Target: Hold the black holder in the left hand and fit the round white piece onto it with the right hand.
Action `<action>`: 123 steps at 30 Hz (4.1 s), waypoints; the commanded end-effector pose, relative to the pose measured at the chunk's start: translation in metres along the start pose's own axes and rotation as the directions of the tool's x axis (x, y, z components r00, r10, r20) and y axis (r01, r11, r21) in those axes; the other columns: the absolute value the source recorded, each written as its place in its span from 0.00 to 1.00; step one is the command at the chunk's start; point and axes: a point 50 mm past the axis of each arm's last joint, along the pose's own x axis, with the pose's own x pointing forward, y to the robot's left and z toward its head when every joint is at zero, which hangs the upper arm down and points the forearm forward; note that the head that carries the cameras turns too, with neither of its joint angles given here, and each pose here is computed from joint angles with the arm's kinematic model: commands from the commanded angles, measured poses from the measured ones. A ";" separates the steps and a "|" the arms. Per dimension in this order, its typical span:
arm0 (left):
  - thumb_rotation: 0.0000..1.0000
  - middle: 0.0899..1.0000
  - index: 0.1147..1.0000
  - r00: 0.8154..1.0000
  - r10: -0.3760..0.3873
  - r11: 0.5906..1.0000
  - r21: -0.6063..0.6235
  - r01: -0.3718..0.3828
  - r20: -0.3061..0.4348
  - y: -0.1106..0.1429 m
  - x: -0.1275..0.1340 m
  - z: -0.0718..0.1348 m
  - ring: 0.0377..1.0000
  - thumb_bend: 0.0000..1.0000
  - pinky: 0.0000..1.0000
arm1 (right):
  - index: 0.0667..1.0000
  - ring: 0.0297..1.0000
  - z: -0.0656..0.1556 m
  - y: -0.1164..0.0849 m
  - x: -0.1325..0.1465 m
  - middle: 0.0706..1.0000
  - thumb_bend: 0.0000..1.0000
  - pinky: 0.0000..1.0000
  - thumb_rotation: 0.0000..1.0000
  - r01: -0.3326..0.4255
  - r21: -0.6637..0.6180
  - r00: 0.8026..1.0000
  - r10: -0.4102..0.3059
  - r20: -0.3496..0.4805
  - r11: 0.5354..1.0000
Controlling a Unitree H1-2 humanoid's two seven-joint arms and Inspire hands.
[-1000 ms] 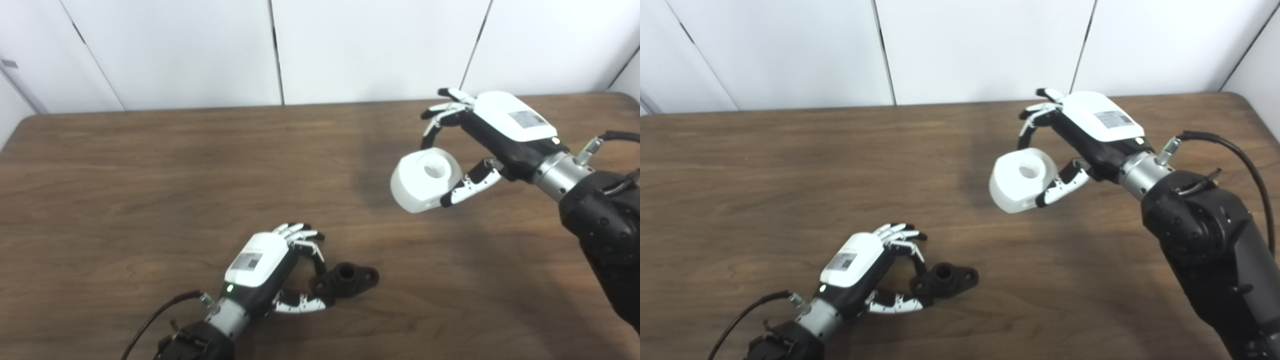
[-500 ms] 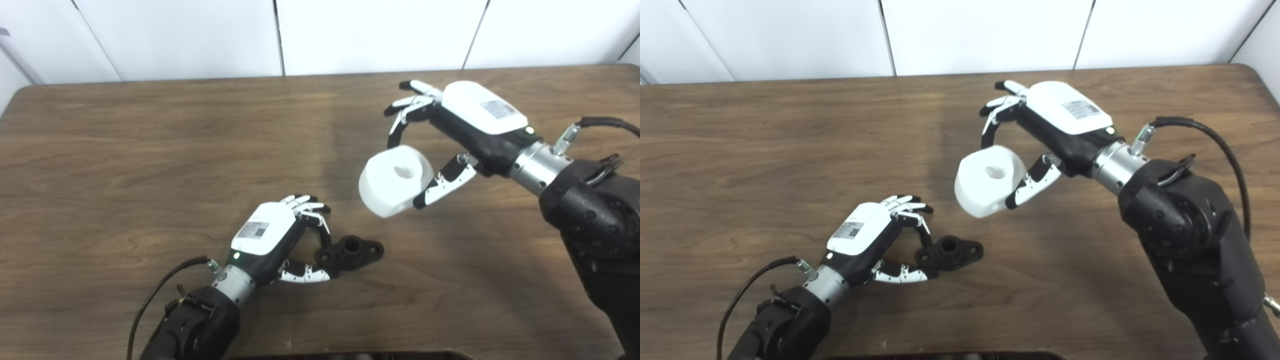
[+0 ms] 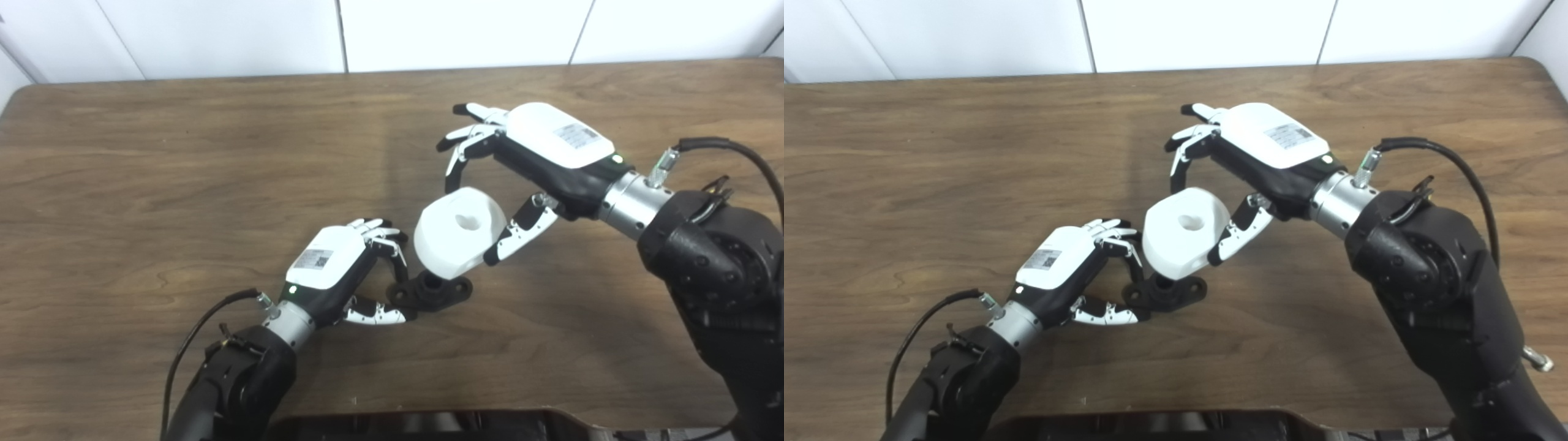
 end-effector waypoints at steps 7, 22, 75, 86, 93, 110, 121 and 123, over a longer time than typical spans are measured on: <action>0.05 0.81 0.42 0.998 -0.061 0.998 -0.008 0.061 -0.032 -0.005 -0.001 -0.004 0.91 0.52 0.91 | 0.45 0.98 0.013 -0.018 -0.002 0.82 0.52 0.94 0.14 0.037 -0.045 0.998 -0.035 0.052 0.998; 0.05 0.81 0.42 0.997 -0.062 0.998 -0.015 0.061 -0.037 -0.002 -0.001 0.000 0.91 0.52 0.91 | 0.45 0.97 0.013 -0.001 -0.001 0.81 0.52 0.99 0.14 -0.020 -0.028 0.998 0.022 0.064 0.999; 0.06 0.81 0.42 0.998 -0.059 0.998 -0.003 0.059 -0.030 0.002 0.000 0.008 0.91 0.52 0.90 | 0.45 0.97 0.022 0.042 -0.001 0.81 0.52 1.00 0.14 -0.074 -0.001 0.995 0.074 0.068 0.997; 0.06 0.81 0.42 0.998 -0.058 0.998 -0.005 0.058 -0.029 0.002 0.000 0.010 0.91 0.52 0.91 | 0.45 0.98 0.023 0.048 -0.001 0.82 0.52 0.99 0.14 -0.109 0.003 0.992 0.108 0.070 0.994; 0.05 0.81 0.42 0.998 -0.054 0.998 -0.013 0.054 -0.027 0.002 0.000 0.009 0.91 0.52 0.91 | 0.45 0.98 0.017 0.048 -0.001 0.82 0.52 0.98 0.13 -0.096 0.011 0.993 0.095 0.065 0.995; 0.05 0.81 0.42 0.998 -0.048 0.999 -0.012 0.048 -0.027 0.001 0.000 0.009 0.91 0.52 0.90 | 0.60 1.00 0.013 0.042 0.000 0.84 1.00 1.00 0.34 -0.102 -0.006 0.995 0.102 0.023 0.995; 0.05 0.81 0.42 0.998 -0.055 0.998 -0.007 0.055 -0.028 0.000 -0.001 0.006 0.91 0.52 0.90 | 0.61 0.99 0.016 0.039 0.002 0.83 1.00 1.00 0.32 -0.062 -0.011 0.997 0.063 0.047 0.998; 0.05 0.81 0.42 0.998 -0.056 0.998 -0.004 0.056 -0.029 0.000 -0.001 0.006 0.90 0.52 0.90 | 0.61 0.99 0.017 0.038 0.001 0.83 1.00 1.00 0.32 -0.053 -0.014 0.997 0.053 0.058 0.999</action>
